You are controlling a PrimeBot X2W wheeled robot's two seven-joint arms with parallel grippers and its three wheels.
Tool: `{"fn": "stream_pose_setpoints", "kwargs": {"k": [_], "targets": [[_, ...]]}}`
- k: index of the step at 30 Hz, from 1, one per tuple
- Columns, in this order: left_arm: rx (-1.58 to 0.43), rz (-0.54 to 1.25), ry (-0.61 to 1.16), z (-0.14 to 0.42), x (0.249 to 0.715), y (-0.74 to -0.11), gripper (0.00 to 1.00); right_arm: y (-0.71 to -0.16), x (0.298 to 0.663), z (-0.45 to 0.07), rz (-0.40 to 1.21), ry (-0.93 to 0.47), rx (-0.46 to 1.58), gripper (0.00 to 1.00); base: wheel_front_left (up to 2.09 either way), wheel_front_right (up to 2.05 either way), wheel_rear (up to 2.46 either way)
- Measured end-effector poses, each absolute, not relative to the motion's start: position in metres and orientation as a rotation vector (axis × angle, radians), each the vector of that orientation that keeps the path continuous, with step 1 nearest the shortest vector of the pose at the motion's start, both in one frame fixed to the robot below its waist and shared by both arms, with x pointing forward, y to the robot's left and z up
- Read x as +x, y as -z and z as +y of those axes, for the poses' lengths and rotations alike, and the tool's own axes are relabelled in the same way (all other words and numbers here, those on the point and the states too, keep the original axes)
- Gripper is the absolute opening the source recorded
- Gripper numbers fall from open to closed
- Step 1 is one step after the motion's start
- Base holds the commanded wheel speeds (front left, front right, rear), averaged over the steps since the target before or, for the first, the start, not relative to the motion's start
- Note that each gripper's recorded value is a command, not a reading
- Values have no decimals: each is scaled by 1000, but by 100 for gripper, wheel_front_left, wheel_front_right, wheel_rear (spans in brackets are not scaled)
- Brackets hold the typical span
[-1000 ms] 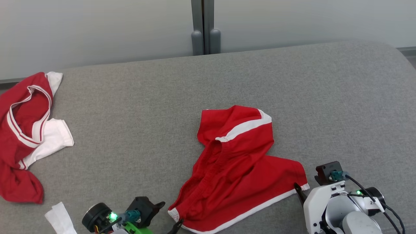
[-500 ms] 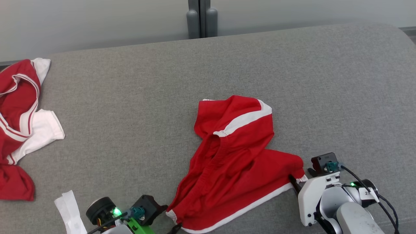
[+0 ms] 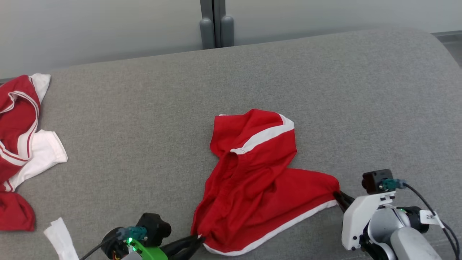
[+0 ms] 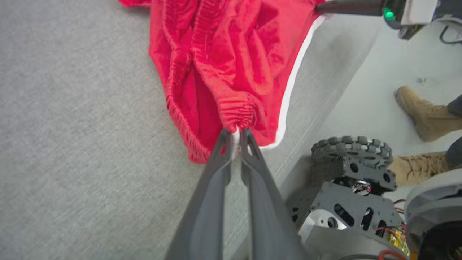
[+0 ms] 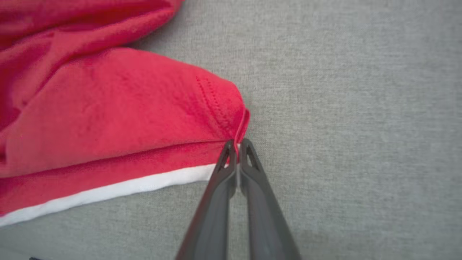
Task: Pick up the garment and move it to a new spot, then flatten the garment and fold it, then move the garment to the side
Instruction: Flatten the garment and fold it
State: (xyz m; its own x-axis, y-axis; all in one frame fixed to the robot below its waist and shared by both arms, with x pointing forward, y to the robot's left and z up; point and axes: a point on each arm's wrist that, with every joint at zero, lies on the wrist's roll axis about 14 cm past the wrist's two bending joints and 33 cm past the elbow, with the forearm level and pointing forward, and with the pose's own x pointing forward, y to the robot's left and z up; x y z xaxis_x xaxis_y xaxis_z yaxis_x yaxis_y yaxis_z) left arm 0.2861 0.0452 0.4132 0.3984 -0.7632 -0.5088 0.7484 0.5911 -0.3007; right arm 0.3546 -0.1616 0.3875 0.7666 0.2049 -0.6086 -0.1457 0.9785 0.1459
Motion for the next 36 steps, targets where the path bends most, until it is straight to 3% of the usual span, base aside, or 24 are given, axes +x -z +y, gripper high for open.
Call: {"fn": "stream_pose_setpoints", "kwargs": {"k": [6,12,19,24,31,36], "targets": [[-322,444,953,22,287,-490,0,-477,359,-186,409,-176,237,0,0,0,0],[-503,196,1036,8,272,-587,0,-590,335,-217,122,-188,323,0,0,0,0],[-519,-46,1127,10,251,-678,0,-690,289,-243,-157,-218,384,0,0,0,0],[-515,-81,1180,5,243,-706,0,-723,273,-250,-247,-233,395,0,0,0,0],[-437,-27,1115,7,302,-709,0,-728,320,-258,-201,-182,377,0,0,0,0],[-359,-26,1020,12,393,-719,0,-752,395,-248,-216,-164,350,0,0,0,0]]}}
